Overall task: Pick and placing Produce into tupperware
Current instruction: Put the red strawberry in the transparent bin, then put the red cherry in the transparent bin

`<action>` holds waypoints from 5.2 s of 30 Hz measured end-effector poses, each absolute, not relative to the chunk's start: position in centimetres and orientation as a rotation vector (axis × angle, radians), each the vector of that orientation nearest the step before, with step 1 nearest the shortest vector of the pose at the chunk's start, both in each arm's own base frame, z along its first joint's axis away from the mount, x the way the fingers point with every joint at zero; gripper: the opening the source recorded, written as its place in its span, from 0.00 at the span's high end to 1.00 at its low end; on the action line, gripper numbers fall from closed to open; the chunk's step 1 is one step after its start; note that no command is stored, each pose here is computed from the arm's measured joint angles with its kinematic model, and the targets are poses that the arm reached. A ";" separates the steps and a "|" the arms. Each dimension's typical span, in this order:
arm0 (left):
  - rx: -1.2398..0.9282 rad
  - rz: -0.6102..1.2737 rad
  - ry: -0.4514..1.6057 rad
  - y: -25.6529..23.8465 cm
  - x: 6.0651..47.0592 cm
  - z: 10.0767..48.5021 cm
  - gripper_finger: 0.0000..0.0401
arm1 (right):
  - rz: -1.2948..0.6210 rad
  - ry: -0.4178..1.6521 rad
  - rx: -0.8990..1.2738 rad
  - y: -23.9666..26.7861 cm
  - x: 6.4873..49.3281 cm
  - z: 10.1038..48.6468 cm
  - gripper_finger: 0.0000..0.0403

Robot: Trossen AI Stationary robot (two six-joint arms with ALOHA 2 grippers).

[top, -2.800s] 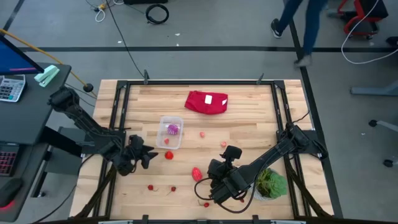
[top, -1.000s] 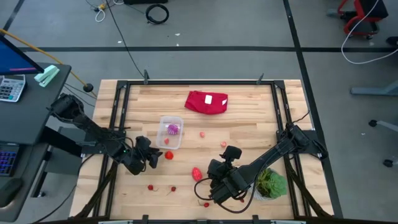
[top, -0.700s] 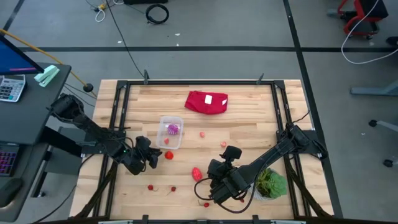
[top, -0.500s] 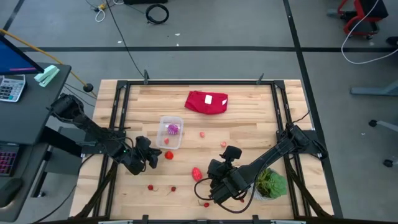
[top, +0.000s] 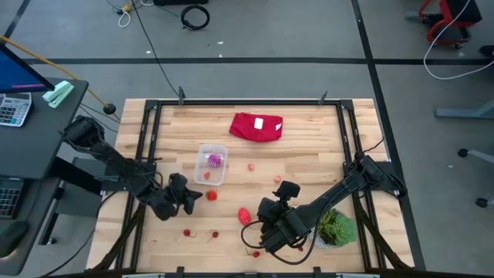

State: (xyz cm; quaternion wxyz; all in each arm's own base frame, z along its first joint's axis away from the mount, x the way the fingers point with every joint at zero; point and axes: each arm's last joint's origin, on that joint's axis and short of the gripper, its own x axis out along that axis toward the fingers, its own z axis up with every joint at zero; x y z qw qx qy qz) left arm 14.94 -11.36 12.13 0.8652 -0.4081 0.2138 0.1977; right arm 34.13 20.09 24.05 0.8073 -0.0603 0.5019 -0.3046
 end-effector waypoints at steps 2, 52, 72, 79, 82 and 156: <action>-0.866 0.375 0.437 -11.8 14.9 12.4 0.99 | -0.651 1.073 -0.129 20.1 34.1 24.1 0.32; -0.480 0.543 0.287 -9.4 19.9 16.7 0.99 | -0.649 1.070 -0.125 20.2 34.2 24.0 0.32; -0.529 0.623 0.309 -9.0 18.9 16.1 0.98 | -0.649 1.070 -0.125 20.2 34.2 24.0 0.32; -0.569 0.575 0.377 -9.1 18.9 15.9 0.98 | -0.649 1.070 -0.125 20.2 34.2 24.0 0.32; -0.577 0.547 0.421 -9.3 19.0 15.6 0.95 | -0.649 1.070 -0.125 20.2 34.2 24.0 0.32; -0.207 -0.022 1.009 -22.3 19.0 17.9 0.73 | -0.653 1.027 -0.118 20.2 34.4 24.1 0.32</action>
